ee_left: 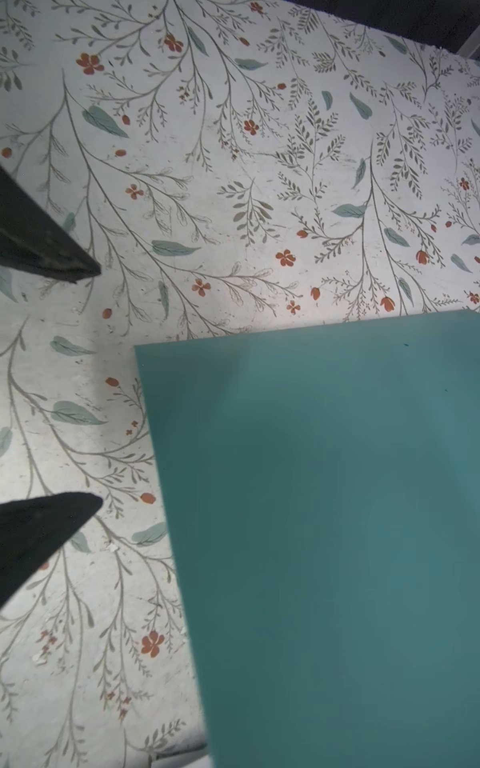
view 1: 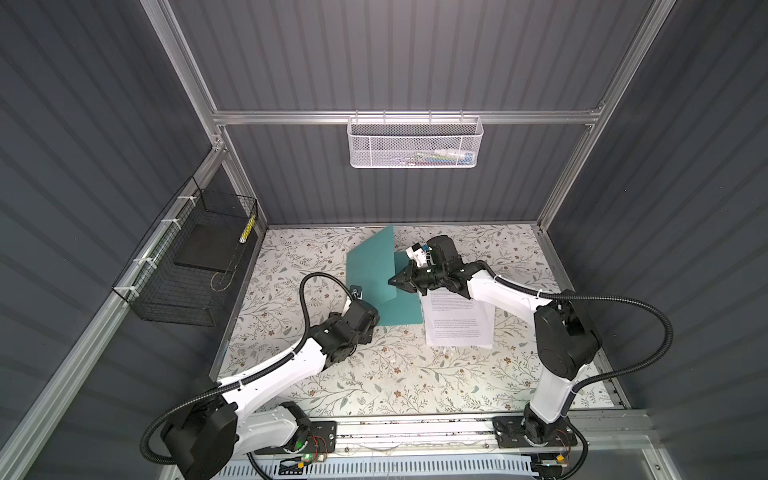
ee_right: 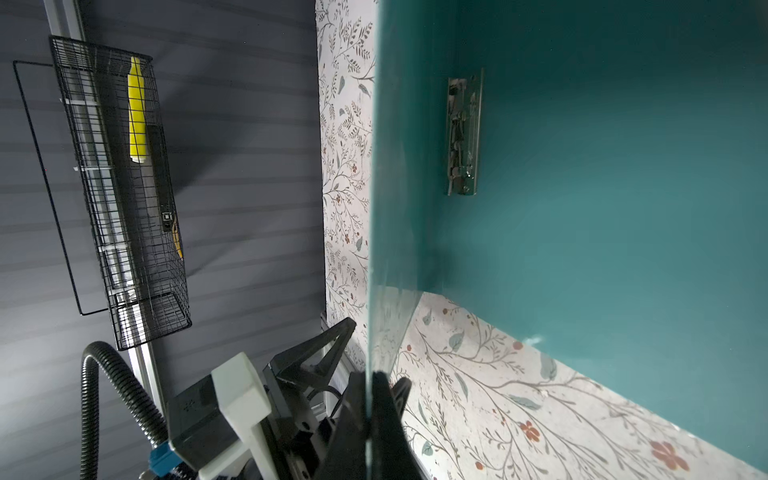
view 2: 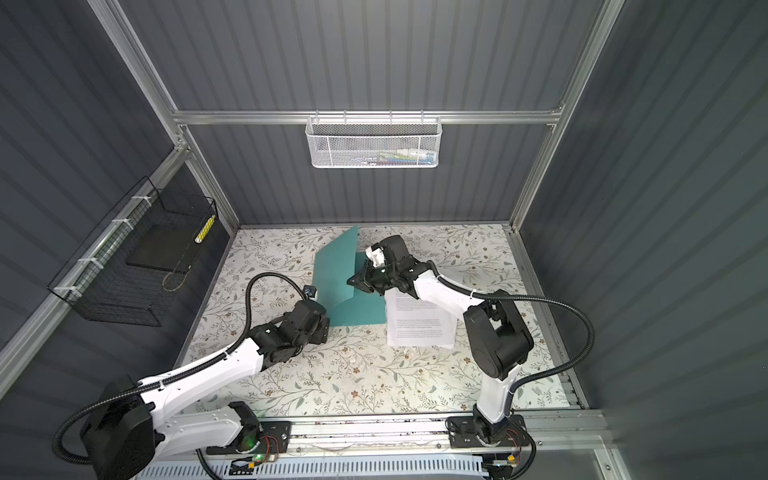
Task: Put the files into the folder
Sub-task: 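Swing the teal cover open away from the papers with the left gripper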
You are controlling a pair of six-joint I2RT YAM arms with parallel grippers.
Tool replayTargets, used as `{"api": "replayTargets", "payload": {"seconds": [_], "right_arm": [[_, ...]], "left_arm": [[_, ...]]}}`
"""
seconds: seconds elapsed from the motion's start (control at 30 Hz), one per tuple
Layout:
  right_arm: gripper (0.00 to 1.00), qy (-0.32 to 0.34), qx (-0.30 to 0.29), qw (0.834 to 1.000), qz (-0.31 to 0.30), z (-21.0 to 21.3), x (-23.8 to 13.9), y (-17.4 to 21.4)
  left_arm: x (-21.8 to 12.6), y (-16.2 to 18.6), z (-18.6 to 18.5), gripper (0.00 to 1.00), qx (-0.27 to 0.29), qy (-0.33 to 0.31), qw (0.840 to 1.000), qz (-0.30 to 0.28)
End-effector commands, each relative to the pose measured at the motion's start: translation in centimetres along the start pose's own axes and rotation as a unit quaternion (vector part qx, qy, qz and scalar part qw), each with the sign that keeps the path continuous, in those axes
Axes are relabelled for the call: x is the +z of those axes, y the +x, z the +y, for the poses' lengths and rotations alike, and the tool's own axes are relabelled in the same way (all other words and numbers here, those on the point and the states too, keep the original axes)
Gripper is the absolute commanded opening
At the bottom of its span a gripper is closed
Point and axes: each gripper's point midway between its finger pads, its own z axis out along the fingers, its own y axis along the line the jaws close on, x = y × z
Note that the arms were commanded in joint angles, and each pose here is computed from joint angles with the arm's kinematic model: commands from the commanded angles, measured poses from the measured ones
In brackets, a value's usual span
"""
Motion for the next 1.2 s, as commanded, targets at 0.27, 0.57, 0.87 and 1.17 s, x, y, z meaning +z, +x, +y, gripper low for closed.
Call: {"api": "replayTargets", "payload": {"seconds": [0.27, 0.57, 0.87, 1.17], "right_arm": [[0.00, -0.038, -0.021, 0.999, 0.008, 3.6, -1.0, 0.6], [0.00, -0.050, -0.015, 0.998, 0.018, 3.8, -0.9, 0.9], [0.24, -0.064, -0.012, 0.997, 0.034, 4.6, -0.7, 1.0], [0.50, -0.121, -0.029, 0.992, 0.006, 6.1, -3.7, -0.9]], "left_arm": [[2.5, -2.6, -2.4, 0.69, 0.013, 0.000, 1.000, -0.026], [3.9, -2.6, -1.7, 0.39, 0.022, -0.045, 0.999, -0.020], [3.9, -2.1, -0.5, 0.00, 0.020, -0.078, 0.997, -0.019], [2.9, -1.8, 0.6, 0.00, -0.020, -0.086, 0.996, -0.029]]}}
